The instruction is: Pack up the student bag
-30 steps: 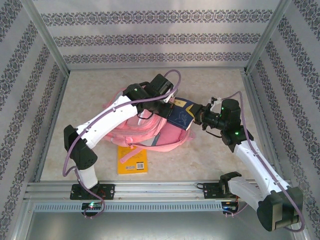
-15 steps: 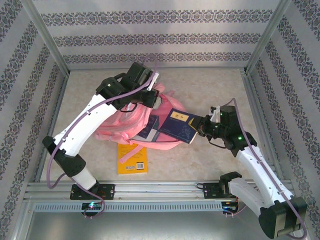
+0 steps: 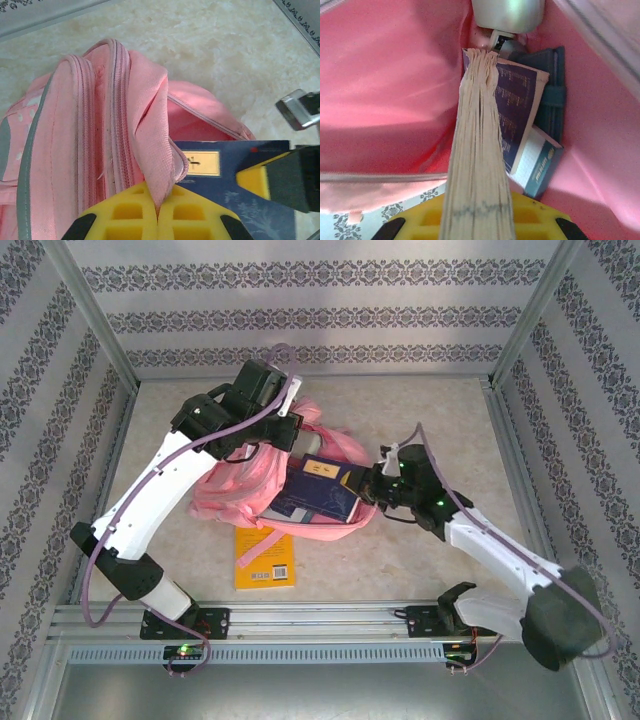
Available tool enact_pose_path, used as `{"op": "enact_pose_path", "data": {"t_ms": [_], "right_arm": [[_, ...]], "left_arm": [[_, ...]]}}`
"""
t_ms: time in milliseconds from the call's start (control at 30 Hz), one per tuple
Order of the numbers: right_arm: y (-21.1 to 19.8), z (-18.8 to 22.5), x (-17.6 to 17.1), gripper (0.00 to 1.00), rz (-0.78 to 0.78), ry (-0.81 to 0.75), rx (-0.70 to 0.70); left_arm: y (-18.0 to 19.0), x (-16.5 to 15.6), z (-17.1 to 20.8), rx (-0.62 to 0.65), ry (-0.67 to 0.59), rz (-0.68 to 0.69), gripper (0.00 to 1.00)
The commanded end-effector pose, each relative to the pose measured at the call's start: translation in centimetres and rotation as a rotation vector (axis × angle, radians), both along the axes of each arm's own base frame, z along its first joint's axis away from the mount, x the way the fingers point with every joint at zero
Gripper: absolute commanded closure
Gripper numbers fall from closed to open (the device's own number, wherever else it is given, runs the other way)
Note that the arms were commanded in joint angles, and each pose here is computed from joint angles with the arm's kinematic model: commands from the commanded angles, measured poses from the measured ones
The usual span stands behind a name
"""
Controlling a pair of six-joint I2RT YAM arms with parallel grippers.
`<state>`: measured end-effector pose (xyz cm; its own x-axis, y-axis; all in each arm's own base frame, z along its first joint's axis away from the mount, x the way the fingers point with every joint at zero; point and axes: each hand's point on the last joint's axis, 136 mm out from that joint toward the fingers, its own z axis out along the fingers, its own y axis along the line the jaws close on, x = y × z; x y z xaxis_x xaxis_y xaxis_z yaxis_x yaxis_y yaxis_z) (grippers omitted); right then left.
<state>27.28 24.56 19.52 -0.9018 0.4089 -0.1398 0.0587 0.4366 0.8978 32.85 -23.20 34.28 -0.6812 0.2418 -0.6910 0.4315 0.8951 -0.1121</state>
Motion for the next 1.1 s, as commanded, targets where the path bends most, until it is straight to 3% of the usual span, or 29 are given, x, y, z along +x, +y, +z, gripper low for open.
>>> {"op": "enact_pose_path", "data": {"t_ms": [0,300,500,567,633,800,933,1067], "right_arm": [[2.0,4.1,3.4,1.0,-0.046,-0.143,0.074],[6.3,1.1,7.7,1.0,-0.093,-0.14,-0.024],[12.4,-0.9,9.9,0.99,-0.005,-0.118,-0.001],[14.0,-1.9,10.6,0.88,0.019,-0.094,-0.012],[14.8,-3.0,11.3,0.71,0.036,-0.073,-0.044],[13.4,-4.3,11.6,0.44,0.055,-0.074,-0.181],[11.7,-2.9,10.3,0.35,0.098,-0.112,-0.259],[9.2,-2.2,8.7,0.32,0.1,-0.115,-0.331]], "left_arm": [[0.8,0.2,5.5,-0.111,-0.16,0.004,1.0],[0.9,0.7,5.4,-0.151,-0.152,0.008,1.0],[1.1,1.6,5.7,-0.209,-0.137,0.031,1.0],[1.0,1.9,5.6,-0.223,-0.129,0.04,1.0],[1.0,2.3,5.3,-0.237,-0.117,0.049,1.0],[1.2,3.2,4.7,-0.257,-0.099,0.085,1.0],[1.6,4.1,3.8,-0.282,-0.081,0.122,1.0],[2.0,5.4,3.3,-0.325,-0.074,0.164,1.0]]}}
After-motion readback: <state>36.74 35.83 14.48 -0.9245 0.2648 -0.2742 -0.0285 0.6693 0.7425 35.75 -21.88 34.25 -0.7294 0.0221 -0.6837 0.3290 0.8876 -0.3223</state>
